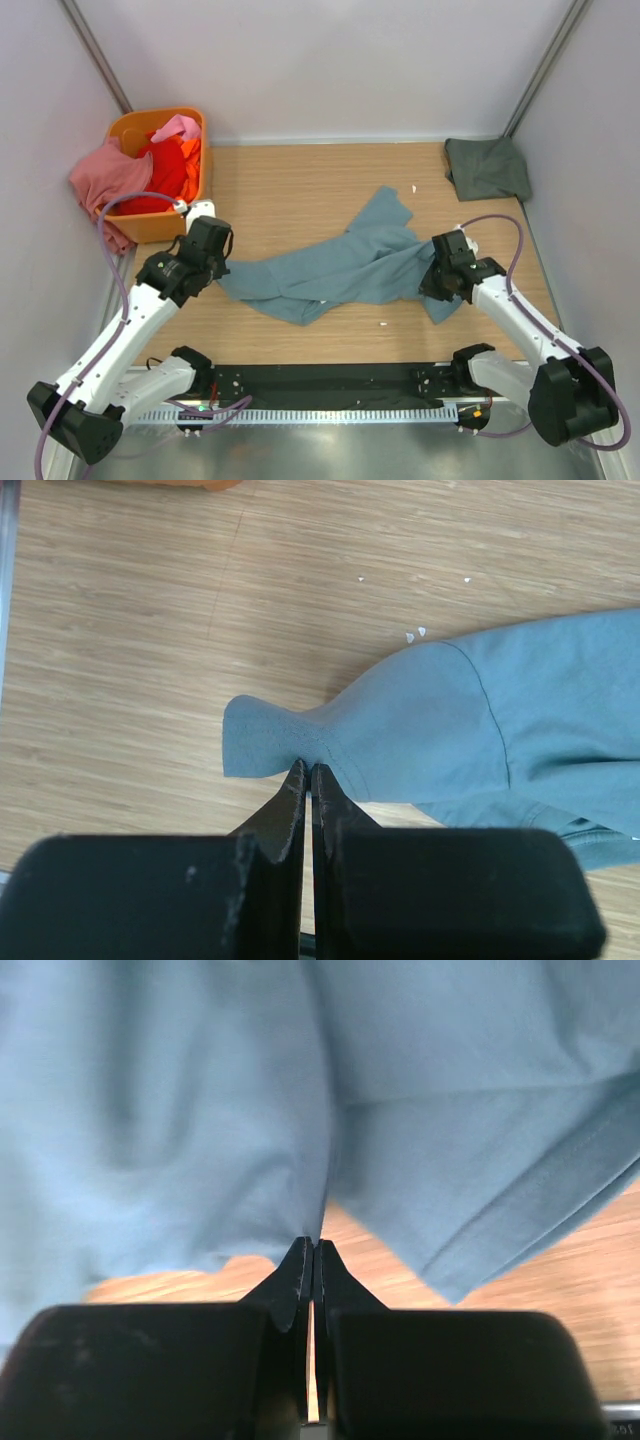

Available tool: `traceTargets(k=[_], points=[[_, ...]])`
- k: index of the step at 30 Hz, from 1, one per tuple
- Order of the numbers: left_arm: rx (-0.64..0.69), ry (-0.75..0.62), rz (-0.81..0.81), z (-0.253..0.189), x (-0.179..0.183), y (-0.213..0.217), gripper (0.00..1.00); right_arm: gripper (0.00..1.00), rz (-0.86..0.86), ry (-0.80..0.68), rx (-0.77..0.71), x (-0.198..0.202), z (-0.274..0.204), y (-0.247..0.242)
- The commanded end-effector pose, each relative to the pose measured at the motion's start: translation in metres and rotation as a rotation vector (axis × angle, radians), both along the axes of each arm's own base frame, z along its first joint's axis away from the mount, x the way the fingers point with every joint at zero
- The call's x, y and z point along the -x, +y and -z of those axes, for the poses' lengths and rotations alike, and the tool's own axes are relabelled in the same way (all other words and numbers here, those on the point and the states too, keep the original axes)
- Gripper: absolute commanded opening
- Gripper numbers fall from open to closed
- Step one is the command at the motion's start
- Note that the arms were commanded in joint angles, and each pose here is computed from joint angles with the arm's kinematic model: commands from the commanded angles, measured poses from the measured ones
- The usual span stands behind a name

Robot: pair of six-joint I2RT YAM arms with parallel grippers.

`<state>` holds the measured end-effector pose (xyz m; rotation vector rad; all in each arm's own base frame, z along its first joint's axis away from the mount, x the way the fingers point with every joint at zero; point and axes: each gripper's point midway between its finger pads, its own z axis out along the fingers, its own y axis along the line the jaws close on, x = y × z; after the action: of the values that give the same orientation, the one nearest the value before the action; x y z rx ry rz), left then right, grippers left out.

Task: Fold and stack the t-shirts
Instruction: Flatten the tshirt out

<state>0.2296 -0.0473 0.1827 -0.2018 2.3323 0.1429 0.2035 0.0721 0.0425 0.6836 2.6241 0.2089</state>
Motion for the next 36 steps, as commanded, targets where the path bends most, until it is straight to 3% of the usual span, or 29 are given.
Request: traceTargets(k=[1, 6, 7, 9, 13, 19, 25, 28, 31, 32, 36], points=[[0.018, -0.028, 0.027, -0.006, -0.007, -0.006, 0.0, 0.01, -0.019, -0.157, -0.025, -0.027, -0.083, 0.006], [0.102, -0.071, 0.046, -0.037, -0.003, -0.015, 0.0, 0.01, -0.004, -0.345, 0.021, -0.044, -0.195, -0.006], [0.148, -0.116, 0.056, -0.061, -0.005, -0.02, 0.0, 0.01, 0.006, -0.418, 0.015, -0.042, -0.239, -0.009], [0.183, -0.173, 0.073, -0.089, 0.0, -0.02, 0.0, 0.01, 0.02, -0.494, 0.024, -0.04, -0.28, -0.016], [0.244, -0.398, 0.105, -0.186, 0.008, -0.012, 0.0, 0.01, 0.036, -0.692, -0.011, -0.012, -0.382, -0.027], [0.336, -0.733, 0.206, -0.305, 0.039, -0.003, 0.0, 0.01, -0.069, -0.986, -0.082, 0.028, -0.471, -0.023], [0.39, -0.934, 0.429, -0.379, 0.083, -0.015, 0.0, 0.01, -0.079, -1.183, -0.063, 0.066, -0.512, -0.038], [0.389, -1.037, 0.487, -0.407, 0.102, -0.012, 0.0, 0.01, -0.012, -1.213, 0.016, 0.07, -0.516, -0.057], [0.36, -1.076, 0.511, -0.431, 0.107, -0.011, 0.0, 0.01, 0.075, -1.109, 0.19, 0.048, -0.502, -0.082], [0.332, -1.009, 0.522, -0.423, 0.088, -0.021, 0.0, 0.01, 0.082, -1.083, 0.217, 0.036, -0.499, -0.083], [0.318, -1.13, 0.581, -0.456, 0.104, -0.021, 0.0, 0.01, 0.116, -1.21, 0.25, 0.028, -0.527, -0.088]])
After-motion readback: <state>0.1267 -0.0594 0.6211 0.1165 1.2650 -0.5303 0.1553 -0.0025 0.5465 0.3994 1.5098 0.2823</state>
